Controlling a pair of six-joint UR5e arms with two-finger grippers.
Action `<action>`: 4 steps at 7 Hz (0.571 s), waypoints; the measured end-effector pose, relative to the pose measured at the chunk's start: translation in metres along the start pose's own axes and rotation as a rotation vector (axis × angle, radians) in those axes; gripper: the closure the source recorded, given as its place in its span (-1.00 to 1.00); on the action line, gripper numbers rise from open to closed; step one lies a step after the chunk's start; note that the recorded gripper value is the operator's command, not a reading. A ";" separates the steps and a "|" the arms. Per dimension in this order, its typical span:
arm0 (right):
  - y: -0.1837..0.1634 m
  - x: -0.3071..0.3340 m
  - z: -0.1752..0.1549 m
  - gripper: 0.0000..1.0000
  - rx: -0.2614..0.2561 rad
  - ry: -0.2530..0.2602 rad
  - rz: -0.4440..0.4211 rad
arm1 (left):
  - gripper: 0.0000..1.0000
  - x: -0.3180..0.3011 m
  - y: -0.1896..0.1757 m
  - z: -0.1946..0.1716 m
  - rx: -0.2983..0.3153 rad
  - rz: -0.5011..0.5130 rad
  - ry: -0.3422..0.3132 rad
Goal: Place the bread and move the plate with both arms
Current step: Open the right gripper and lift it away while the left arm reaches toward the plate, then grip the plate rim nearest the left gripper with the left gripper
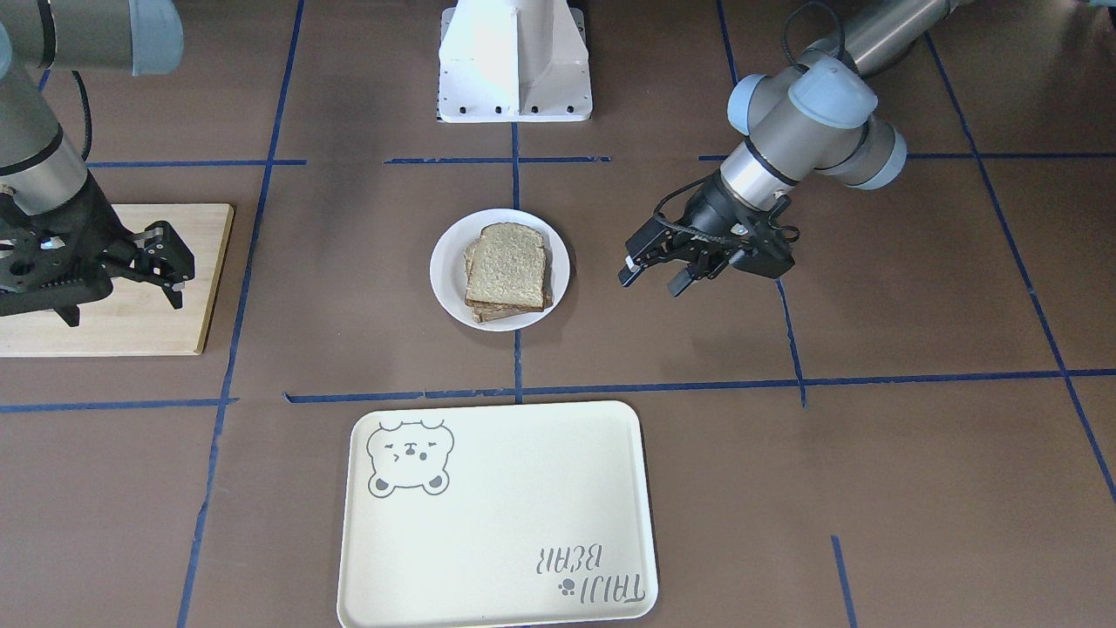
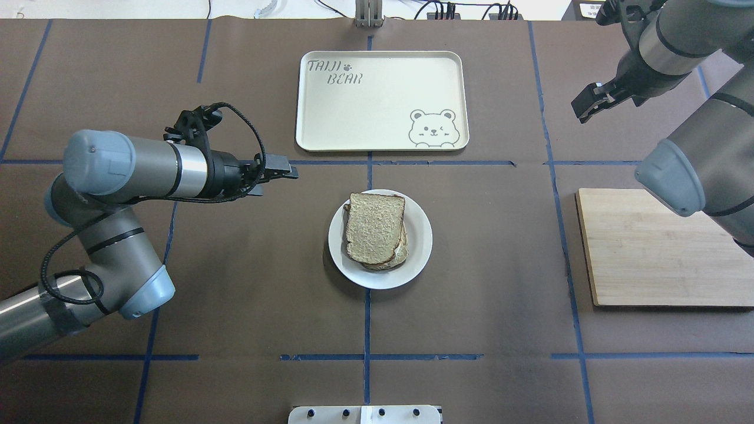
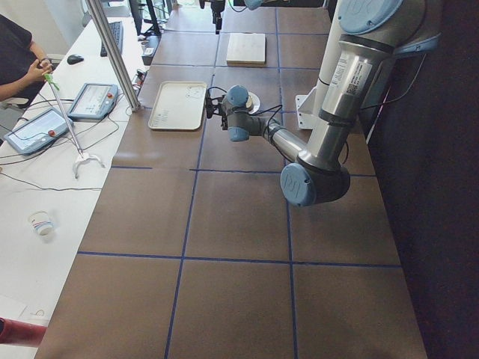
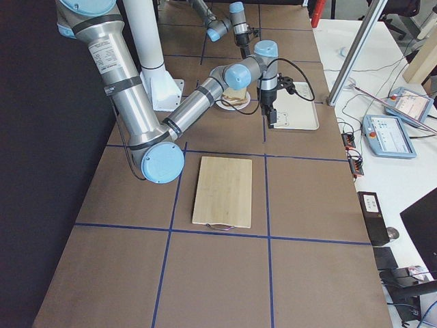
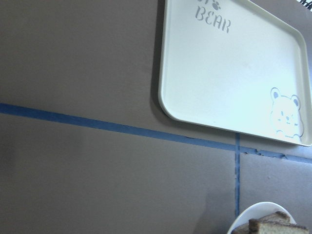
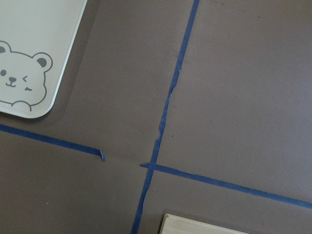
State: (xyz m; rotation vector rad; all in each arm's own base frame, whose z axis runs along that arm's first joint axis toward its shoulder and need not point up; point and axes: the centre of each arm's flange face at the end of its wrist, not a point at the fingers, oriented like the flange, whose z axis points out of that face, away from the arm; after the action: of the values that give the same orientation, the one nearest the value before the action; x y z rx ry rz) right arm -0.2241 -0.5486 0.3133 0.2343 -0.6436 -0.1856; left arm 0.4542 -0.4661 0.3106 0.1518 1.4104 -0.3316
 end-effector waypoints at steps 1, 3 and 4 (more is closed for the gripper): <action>0.000 0.008 -0.004 -1.00 -0.015 -0.030 0.012 | -0.88 0.005 0.011 0.014 -0.018 -0.030 0.010; -0.002 0.021 -0.013 -1.00 -0.028 -0.080 0.041 | -0.55 0.005 0.040 0.034 -0.065 -0.044 0.003; -0.002 0.025 -0.016 -1.00 -0.029 -0.088 0.048 | -0.44 0.005 0.052 0.040 -0.085 -0.042 0.000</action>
State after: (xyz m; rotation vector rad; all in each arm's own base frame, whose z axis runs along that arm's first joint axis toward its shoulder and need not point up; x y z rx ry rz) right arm -0.1950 -0.5546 0.3149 0.1833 -0.7324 -0.1594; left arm 0.5088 -0.4296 0.3074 0.0528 1.4267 -0.3053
